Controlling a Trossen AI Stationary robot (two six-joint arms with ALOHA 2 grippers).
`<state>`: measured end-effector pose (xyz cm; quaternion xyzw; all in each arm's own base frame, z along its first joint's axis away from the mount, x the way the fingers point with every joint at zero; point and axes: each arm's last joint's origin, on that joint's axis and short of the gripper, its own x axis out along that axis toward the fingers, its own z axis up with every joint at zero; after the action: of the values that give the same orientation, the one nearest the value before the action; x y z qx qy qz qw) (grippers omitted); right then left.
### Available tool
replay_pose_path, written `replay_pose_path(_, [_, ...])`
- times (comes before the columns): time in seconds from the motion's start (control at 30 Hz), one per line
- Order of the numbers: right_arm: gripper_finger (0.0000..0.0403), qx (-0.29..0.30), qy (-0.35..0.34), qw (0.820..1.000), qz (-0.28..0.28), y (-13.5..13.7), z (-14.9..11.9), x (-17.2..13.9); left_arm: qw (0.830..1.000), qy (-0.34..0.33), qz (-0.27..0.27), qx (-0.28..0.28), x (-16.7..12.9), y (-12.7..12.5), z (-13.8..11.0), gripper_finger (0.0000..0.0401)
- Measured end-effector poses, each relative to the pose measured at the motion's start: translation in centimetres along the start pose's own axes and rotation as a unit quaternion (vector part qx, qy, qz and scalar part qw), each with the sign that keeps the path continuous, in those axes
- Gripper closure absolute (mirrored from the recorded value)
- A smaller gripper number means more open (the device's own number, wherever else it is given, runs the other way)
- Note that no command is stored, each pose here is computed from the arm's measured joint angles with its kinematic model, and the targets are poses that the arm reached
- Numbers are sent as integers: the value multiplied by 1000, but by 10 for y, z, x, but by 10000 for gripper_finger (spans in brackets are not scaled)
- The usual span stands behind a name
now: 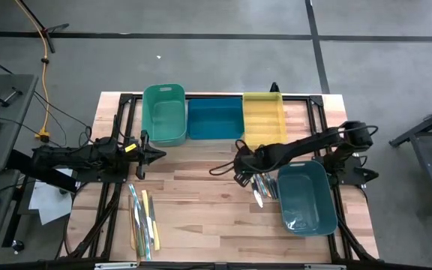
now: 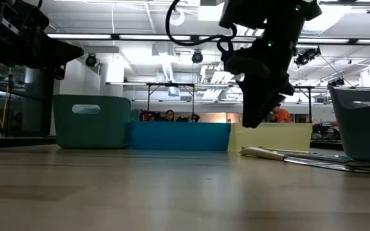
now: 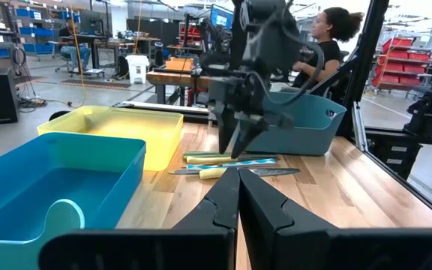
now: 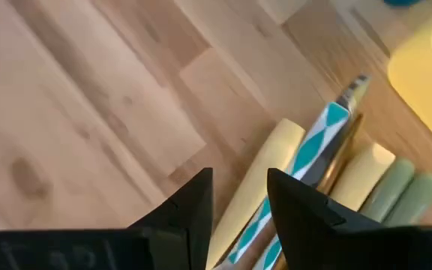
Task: Sort silverware by color (type)
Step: Put the yellow knife into the blue bin
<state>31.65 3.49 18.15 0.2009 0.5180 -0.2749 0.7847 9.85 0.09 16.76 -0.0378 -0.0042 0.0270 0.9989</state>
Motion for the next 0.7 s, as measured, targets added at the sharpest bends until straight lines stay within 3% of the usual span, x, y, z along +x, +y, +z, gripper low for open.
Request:
replay_pose_path(0.17, [279, 35, -21, 998, -38, 3, -7, 0, 1000, 0, 0, 0, 0, 0, 0, 400])
replay_pose_path(0.4, [279, 80, -29, 996, -33, 8, -11, -2, 1000, 0, 0, 0, 0, 0, 0, 400])
replay_pose_path(0.7, [279, 96, -53, 993, -49, 9, -10, 2, 1000, 0, 0, 0, 0, 0, 0, 400])
